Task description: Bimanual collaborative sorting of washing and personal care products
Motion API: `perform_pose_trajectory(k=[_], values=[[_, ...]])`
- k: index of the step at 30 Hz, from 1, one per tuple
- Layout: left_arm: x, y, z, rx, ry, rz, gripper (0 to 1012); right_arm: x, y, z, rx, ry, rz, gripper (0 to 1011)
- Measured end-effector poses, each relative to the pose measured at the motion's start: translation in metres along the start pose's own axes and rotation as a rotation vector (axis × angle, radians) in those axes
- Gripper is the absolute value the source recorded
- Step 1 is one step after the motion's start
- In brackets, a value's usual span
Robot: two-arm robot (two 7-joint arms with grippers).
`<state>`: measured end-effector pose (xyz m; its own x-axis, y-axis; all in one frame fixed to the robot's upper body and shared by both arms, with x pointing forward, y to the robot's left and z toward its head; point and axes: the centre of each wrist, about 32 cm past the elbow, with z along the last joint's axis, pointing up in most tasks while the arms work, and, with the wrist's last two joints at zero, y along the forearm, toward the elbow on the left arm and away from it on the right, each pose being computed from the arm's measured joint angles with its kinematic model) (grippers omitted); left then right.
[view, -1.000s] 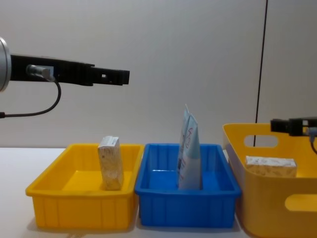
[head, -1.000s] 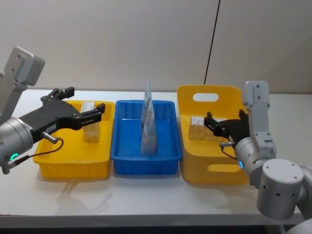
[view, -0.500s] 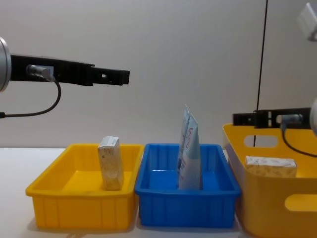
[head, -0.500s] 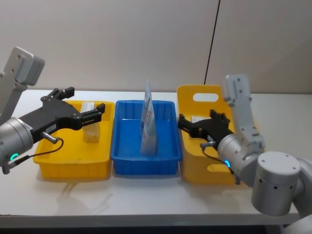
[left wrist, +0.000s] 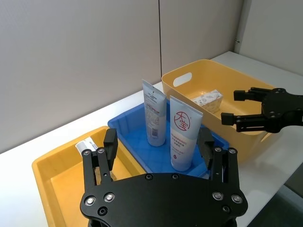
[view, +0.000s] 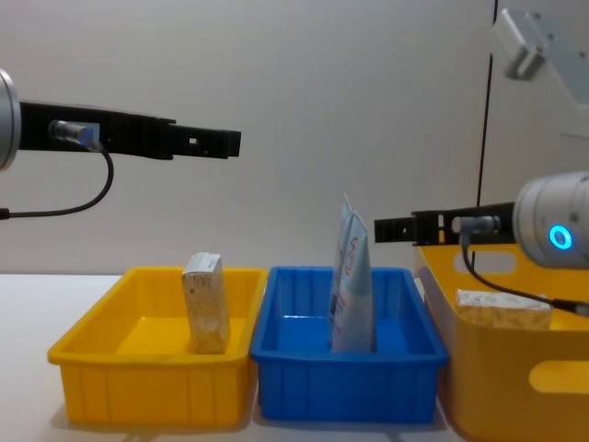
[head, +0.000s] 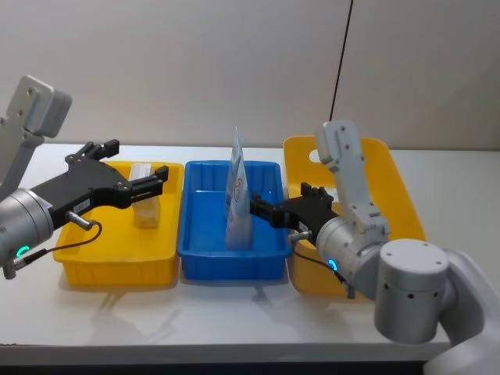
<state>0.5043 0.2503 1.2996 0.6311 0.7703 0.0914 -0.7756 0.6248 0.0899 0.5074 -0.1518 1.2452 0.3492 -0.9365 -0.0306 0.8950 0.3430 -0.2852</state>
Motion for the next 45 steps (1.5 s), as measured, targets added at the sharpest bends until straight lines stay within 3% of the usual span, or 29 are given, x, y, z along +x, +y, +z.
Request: perform_pose_trajectory(k=[21, 45], values=[[0.0000, 0.0000, 0.0000, 0.000, 0.000, 0.000, 1001, -0.027, 0.033, -0.006, -0.022, -0.047, -0.049, 1004], [0.0000, 0.0000, 0.0000, 0.000, 0.000, 0.000, 1001, -0.025, 0.061, -0.003, -0.047, -0.130, -0.072, 1003]])
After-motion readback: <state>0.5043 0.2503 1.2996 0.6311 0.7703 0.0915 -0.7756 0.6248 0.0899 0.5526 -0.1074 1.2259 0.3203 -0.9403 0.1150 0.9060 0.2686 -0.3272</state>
